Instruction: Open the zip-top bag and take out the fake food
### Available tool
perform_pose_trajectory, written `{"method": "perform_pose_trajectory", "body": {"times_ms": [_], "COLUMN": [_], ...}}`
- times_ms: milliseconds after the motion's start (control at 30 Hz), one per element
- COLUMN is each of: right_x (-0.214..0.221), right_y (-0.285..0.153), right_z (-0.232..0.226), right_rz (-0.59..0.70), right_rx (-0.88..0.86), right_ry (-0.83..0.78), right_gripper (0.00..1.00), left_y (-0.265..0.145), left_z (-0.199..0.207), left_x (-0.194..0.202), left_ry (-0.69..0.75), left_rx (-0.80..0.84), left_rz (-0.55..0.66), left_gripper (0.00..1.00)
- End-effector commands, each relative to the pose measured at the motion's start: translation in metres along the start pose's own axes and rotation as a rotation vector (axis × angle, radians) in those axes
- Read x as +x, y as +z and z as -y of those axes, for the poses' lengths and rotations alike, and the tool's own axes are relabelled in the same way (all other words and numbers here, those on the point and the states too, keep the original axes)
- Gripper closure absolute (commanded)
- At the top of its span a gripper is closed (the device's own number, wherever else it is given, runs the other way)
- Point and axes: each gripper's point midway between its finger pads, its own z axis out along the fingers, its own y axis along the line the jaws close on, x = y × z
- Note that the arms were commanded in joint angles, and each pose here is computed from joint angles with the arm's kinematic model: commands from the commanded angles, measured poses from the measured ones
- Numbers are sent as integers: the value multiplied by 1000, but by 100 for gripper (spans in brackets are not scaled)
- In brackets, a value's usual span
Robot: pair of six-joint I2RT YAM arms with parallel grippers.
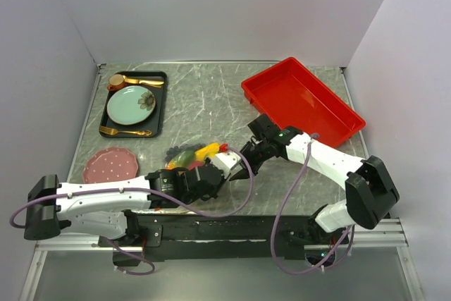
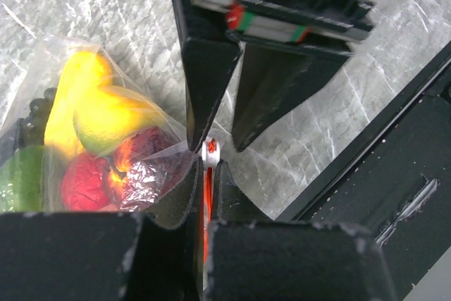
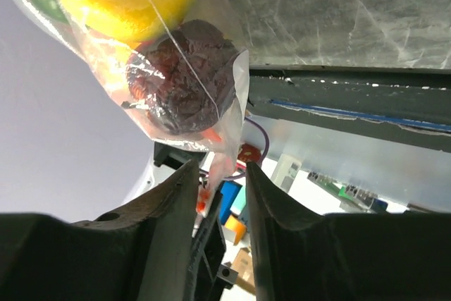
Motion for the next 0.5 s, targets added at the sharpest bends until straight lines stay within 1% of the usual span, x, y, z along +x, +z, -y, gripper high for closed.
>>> {"method": "perform_pose_trajectory", "body": {"times_ms": [0, 33, 167, 200, 267, 467], "right_x": [7, 6, 6, 6, 5, 3], "right_y": [6, 6, 8, 8, 8, 8], "right_z": [-7, -8, -8, -9, -8, -7], "right_rz": [-56, -55, -58, -58, -54, -52], "right_rx": [-13, -14, -14, -15, -10, -18], "right_ry": [2, 4, 10, 9, 10, 12], "right_gripper": [64, 70, 83, 92, 100, 100], "left_y": [-2, -2, -2, -2, -2, -2], "left_z": [14, 15, 19, 19, 21, 23], "left_x": [-26, -25, -24, -23, -21, -13], "left_ry": [-25, -22, -18, -17, -13, 1], "left_rx": [38, 40, 46, 47, 50, 53], "left_rz": [68, 67, 63, 60, 56, 32], "left_gripper": [99, 99, 99, 99, 99, 99]}}
